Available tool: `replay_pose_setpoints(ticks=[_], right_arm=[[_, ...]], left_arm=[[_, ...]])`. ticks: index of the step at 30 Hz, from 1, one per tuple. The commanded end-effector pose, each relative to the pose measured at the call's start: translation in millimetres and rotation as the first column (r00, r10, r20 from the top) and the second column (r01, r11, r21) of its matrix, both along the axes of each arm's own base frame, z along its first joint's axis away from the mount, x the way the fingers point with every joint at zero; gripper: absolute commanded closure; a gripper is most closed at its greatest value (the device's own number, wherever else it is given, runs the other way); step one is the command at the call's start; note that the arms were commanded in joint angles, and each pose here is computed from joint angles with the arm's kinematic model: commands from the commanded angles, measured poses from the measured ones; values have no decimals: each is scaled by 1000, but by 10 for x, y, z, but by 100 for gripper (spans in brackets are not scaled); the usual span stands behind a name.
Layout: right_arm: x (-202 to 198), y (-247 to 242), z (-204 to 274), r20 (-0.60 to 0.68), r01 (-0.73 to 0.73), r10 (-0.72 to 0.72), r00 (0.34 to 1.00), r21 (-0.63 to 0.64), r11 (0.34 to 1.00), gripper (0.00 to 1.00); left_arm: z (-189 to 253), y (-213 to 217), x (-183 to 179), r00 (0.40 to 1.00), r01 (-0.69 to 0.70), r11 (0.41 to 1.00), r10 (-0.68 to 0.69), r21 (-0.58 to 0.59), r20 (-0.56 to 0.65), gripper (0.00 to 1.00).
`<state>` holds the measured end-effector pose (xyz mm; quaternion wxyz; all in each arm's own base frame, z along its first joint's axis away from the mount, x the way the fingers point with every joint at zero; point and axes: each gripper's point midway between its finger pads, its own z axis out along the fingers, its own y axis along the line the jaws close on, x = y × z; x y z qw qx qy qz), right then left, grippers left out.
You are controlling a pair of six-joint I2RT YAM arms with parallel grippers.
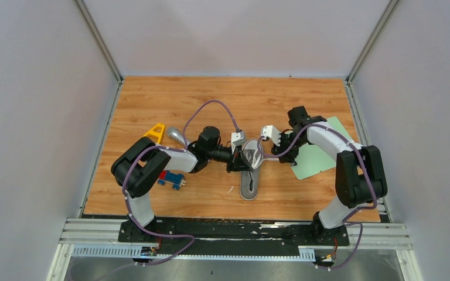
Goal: Tie the shoes
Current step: Wrap the shoelace around the shoelace.
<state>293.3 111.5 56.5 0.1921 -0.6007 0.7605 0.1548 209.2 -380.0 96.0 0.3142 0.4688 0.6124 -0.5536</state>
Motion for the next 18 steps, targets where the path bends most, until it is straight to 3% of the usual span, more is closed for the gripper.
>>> replay_pose_setpoints(ticks=[1, 10, 18], right_arm=[[135, -79, -169, 111, -183, 198, 974, -135, 974, 54], [272, -243, -414, 125, -270, 313, 941, -275, 923, 56], [268, -251, -515, 47, -251, 273, 961, -272, 929, 97]], left_arm=[[104, -54, 100, 999, -9, 1000, 10, -27, 31, 100], [99, -55, 102, 999, -9, 1000, 10, -25, 30, 100], [104, -53, 97, 999, -7, 1000, 8, -26, 32, 100]])
